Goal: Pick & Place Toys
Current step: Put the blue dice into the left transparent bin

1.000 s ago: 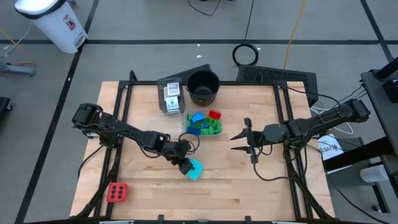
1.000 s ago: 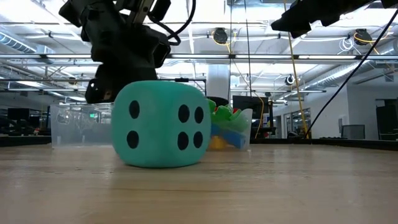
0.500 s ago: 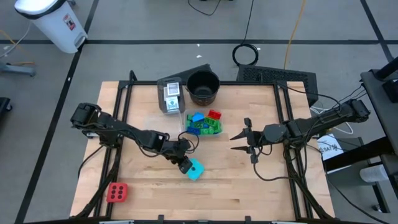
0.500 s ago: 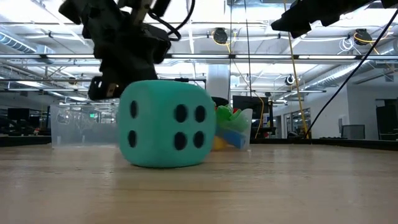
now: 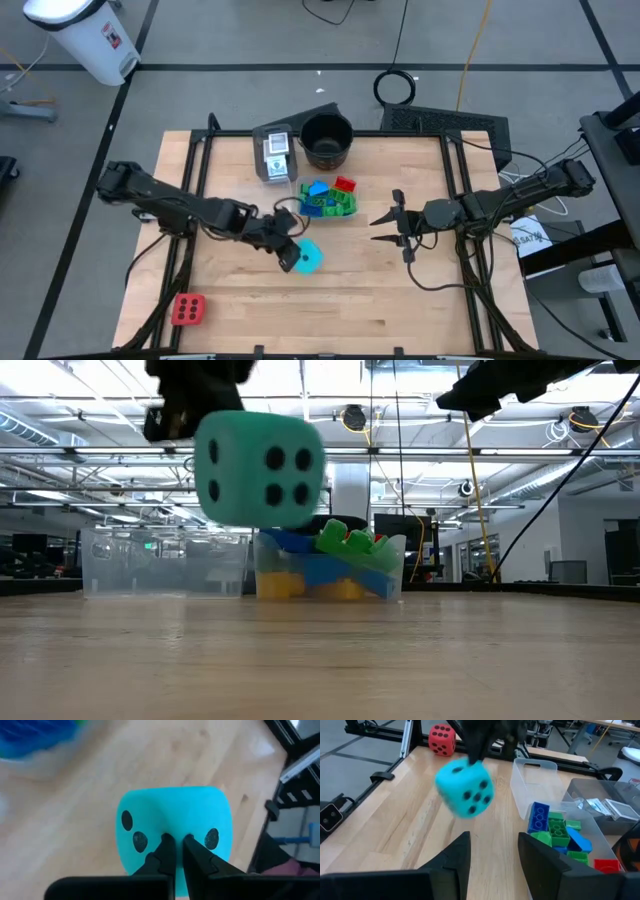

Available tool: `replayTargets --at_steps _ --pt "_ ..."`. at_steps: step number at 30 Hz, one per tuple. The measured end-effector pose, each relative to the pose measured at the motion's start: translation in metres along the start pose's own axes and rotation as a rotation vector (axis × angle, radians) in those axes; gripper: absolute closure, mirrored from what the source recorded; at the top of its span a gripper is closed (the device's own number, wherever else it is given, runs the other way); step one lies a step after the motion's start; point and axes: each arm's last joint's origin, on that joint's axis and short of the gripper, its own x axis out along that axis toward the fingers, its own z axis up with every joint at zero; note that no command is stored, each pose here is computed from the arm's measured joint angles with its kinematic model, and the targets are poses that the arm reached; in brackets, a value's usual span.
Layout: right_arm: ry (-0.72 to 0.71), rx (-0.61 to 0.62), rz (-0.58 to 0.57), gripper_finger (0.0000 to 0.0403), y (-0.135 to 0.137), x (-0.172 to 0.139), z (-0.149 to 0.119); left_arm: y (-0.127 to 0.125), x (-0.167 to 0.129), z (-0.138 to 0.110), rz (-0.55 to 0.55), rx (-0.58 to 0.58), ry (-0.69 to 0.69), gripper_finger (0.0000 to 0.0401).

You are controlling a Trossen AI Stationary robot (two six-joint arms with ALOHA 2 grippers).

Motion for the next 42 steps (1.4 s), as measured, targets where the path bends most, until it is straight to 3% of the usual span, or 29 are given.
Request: replayTargets --at_steps 6,11,15,20,33,42 --pt "-0.002 0.004 0.000 0.0269 0.000 0.000 0.000 0.000 -0.056 0.009 0.181 0.009 -0.062 0.0391" --pt "-0.001 0.009 0.000 0.0269 0.000 0.000 0.000 0.018 -0.100 0.009 0.391 -0.037 -0.128 0.0391" --pt "-0.001 0.009 0.000 0.0269 0.000 0.000 0.000 0.038 -0.116 0.003 0.568 -0.028 -0.148 0.0392" --pt "-0.001 0.009 0.000 0.0269 0.000 0.000 0.000 0.053 -0.104 -0.006 0.720 0.264 -0.093 0.0393" --pt "-0.002 0.008 0.000 0.0272 0.000 0.000 0.000 0.095 -0.062 -0.033 0.843 0.566 0.096 0.0393" --pt "-0.002 0.004 0.000 0.0273 0.000 0.000 0.000 0.111 -0.047 -0.048 0.826 0.609 0.181 0.0333"
